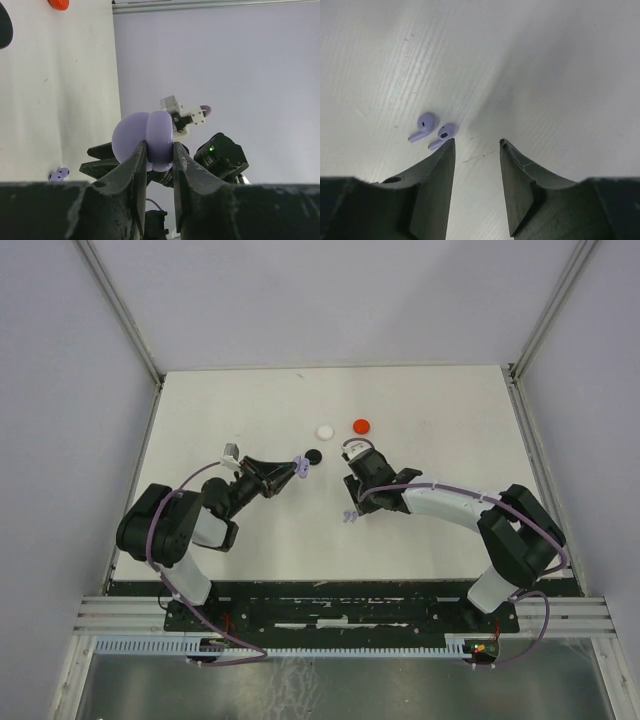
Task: Insert the wireless bluetooth earbuds into the charging case
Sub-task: Pick up the earbud from the center of the board.
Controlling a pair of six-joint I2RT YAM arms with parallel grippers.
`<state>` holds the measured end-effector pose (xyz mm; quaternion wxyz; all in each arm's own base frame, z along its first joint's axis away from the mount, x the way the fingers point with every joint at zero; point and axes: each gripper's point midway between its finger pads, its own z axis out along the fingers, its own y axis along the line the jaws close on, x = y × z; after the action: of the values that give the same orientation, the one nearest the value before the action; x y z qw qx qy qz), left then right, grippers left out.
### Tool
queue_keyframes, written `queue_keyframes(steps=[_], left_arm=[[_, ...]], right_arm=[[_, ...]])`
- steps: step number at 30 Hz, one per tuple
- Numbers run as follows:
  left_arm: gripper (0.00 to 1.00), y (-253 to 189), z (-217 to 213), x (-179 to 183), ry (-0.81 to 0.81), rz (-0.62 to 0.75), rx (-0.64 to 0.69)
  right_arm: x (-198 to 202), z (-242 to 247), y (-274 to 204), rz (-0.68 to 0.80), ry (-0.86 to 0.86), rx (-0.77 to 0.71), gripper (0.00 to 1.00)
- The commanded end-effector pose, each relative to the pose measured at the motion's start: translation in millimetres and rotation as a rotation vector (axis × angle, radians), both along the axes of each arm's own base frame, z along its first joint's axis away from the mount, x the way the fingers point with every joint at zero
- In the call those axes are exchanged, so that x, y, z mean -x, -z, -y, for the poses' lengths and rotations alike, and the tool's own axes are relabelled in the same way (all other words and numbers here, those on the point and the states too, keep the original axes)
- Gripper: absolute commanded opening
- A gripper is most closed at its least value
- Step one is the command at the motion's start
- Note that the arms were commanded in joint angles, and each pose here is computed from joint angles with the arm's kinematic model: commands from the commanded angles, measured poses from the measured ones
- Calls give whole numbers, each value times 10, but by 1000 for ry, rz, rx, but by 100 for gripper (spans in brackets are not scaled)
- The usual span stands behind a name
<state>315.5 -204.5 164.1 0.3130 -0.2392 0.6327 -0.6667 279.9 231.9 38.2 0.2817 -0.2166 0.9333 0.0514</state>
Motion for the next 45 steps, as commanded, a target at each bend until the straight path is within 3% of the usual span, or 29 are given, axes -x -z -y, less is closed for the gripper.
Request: queue_keyframes(steps=[1, 45], left_arm=[[3, -158, -10, 47, 16, 61, 42], [3, -140, -61, 63, 15, 56, 56]], right_arm=[[-54, -227, -218, 41, -38, -130, 48], [-43, -404, 82, -45, -52, -142, 32]])
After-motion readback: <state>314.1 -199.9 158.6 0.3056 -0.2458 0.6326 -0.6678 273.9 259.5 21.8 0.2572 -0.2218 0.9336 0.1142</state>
